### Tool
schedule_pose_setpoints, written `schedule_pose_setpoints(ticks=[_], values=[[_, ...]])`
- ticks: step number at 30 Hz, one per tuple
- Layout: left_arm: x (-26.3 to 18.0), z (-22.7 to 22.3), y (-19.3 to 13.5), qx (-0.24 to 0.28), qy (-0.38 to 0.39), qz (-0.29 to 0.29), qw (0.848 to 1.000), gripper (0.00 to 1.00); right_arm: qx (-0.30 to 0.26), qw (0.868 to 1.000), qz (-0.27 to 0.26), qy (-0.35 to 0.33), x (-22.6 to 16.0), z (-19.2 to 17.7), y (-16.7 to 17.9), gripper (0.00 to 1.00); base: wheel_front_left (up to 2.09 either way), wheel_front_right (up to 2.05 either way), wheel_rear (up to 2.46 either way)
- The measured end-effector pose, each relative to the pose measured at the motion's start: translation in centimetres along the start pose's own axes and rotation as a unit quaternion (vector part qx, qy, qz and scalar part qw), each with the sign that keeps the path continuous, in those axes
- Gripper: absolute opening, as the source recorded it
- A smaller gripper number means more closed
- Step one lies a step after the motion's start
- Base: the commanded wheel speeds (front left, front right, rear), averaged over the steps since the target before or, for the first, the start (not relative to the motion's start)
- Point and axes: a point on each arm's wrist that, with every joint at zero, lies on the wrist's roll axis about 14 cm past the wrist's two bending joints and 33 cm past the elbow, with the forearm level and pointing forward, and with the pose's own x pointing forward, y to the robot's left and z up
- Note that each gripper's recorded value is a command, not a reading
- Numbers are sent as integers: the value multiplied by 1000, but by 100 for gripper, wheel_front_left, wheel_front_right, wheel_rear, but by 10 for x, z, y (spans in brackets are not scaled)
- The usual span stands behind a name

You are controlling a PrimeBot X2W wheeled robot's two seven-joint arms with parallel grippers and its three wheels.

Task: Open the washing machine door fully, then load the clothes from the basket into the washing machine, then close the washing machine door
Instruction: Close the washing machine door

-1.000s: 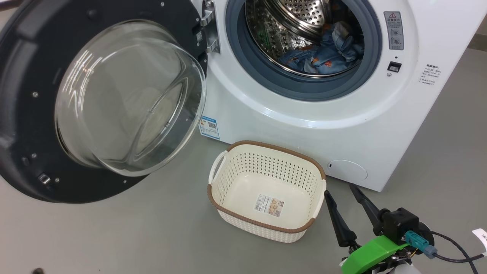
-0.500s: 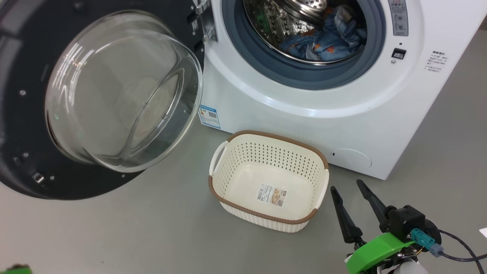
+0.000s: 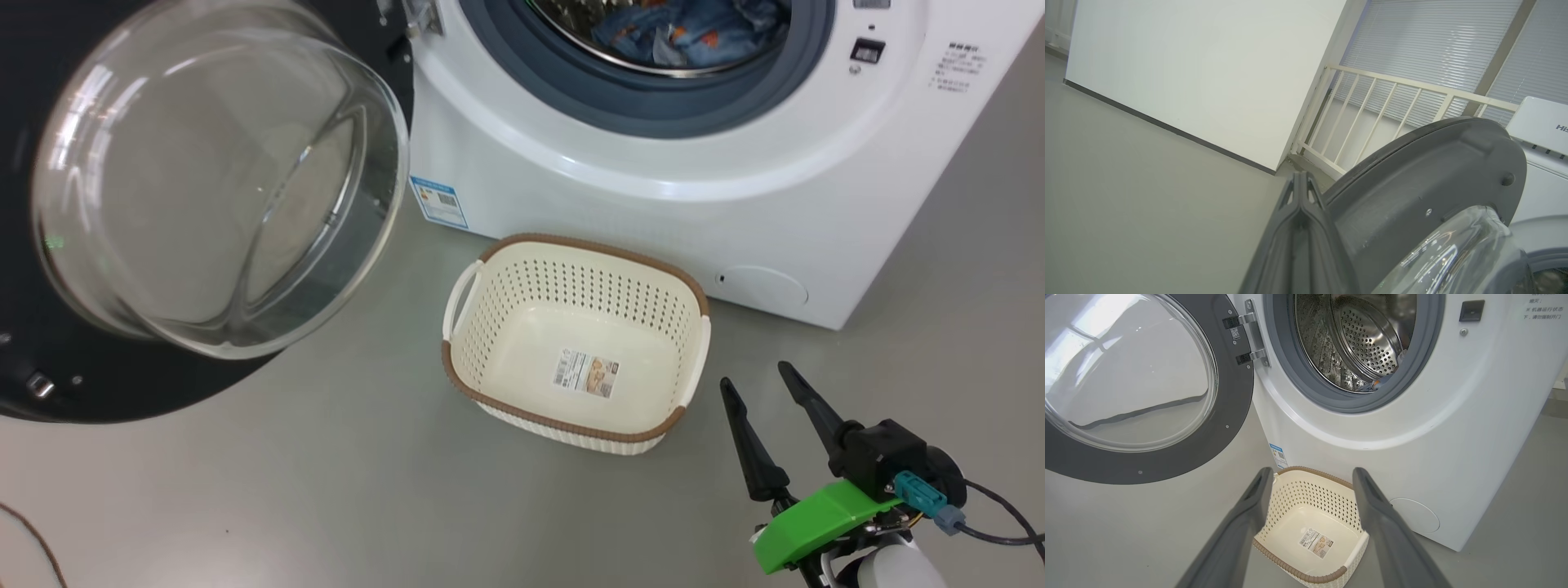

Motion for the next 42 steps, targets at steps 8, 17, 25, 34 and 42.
schedule_pose_setpoints(ticks=[8, 17, 25, 34, 42], values=[[39, -9, 10, -23, 3, 50, 998, 0, 2, 1000, -12, 8, 9, -9, -17, 100, 0, 0, 0], [55, -22, 22, -81, 18, 92, 992, 0, 6, 1000, -23, 15, 7, -17, -27, 100, 0, 0, 0], [64, -23, 28, -176, 47, 110, 977, 0, 10, 999, -25, 21, 7, -23, -29, 100, 0, 0, 0], [65, -47, 14, -281, 132, 93, 946, 0, 11, 999, -27, 19, 12, -21, -33, 100, 0, 0, 0], [63, -60, 6, -319, 184, 80, 926, 0, 12, 999, -31, 22, 9, -23, -36, 100, 0, 0, 0]])
